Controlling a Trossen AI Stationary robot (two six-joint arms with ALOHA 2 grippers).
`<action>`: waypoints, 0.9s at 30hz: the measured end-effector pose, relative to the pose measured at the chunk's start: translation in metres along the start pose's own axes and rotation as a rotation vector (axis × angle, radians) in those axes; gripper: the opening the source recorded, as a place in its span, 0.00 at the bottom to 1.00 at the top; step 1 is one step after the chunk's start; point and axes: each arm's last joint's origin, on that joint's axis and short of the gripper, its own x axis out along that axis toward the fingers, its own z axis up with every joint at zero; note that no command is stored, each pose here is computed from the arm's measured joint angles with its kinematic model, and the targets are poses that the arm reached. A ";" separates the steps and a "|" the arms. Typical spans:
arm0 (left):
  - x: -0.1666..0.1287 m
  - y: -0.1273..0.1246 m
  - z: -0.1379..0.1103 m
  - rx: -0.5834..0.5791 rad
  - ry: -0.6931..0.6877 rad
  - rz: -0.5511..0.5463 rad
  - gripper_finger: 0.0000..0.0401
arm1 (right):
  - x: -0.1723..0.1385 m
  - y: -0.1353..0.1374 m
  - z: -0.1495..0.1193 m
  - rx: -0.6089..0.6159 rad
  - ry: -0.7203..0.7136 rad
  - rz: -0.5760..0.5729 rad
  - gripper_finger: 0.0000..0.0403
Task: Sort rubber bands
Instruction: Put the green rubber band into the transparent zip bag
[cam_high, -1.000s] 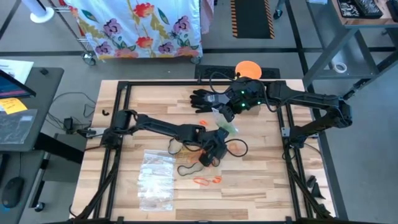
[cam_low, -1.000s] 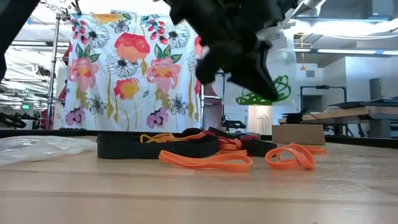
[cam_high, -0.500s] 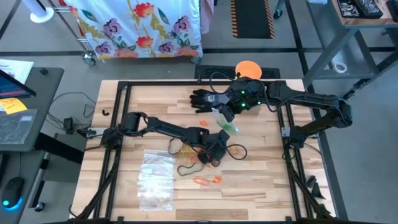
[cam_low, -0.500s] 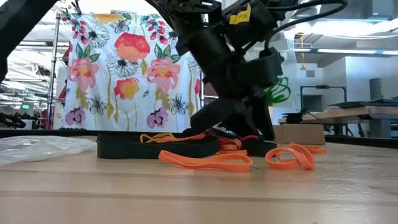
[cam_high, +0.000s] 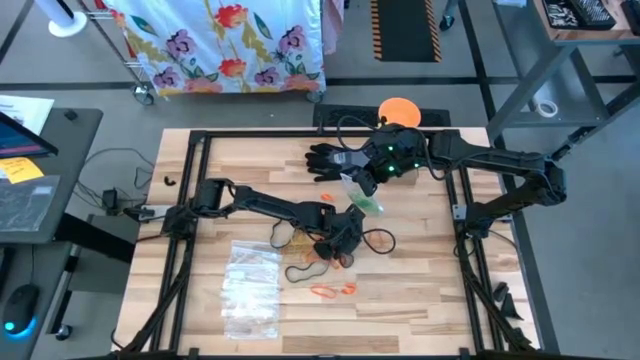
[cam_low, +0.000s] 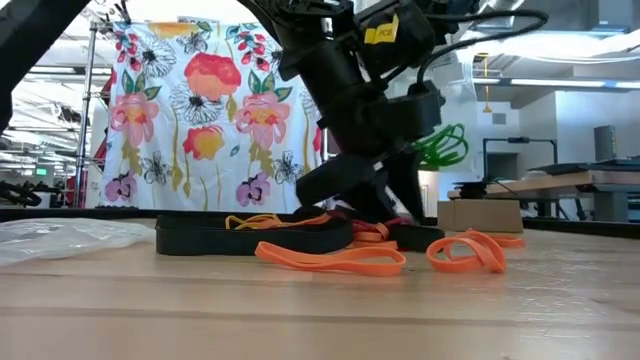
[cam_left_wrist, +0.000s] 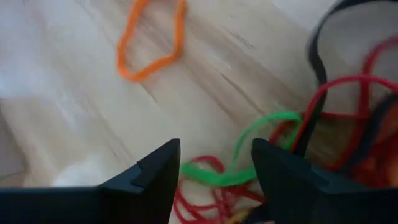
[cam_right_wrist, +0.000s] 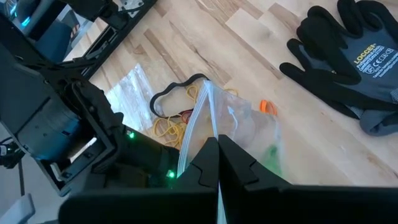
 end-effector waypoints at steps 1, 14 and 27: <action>0.002 0.000 -0.001 -0.002 0.000 -0.005 0.50 | 0.000 0.000 0.000 0.000 0.000 0.000 0.00; 0.006 -0.002 -0.006 -0.027 -0.009 -0.079 0.36 | 0.000 0.000 0.000 0.000 0.000 0.000 0.00; -0.005 -0.008 0.002 -0.027 0.090 0.021 0.01 | 0.000 0.000 0.000 0.000 0.000 0.000 0.00</action>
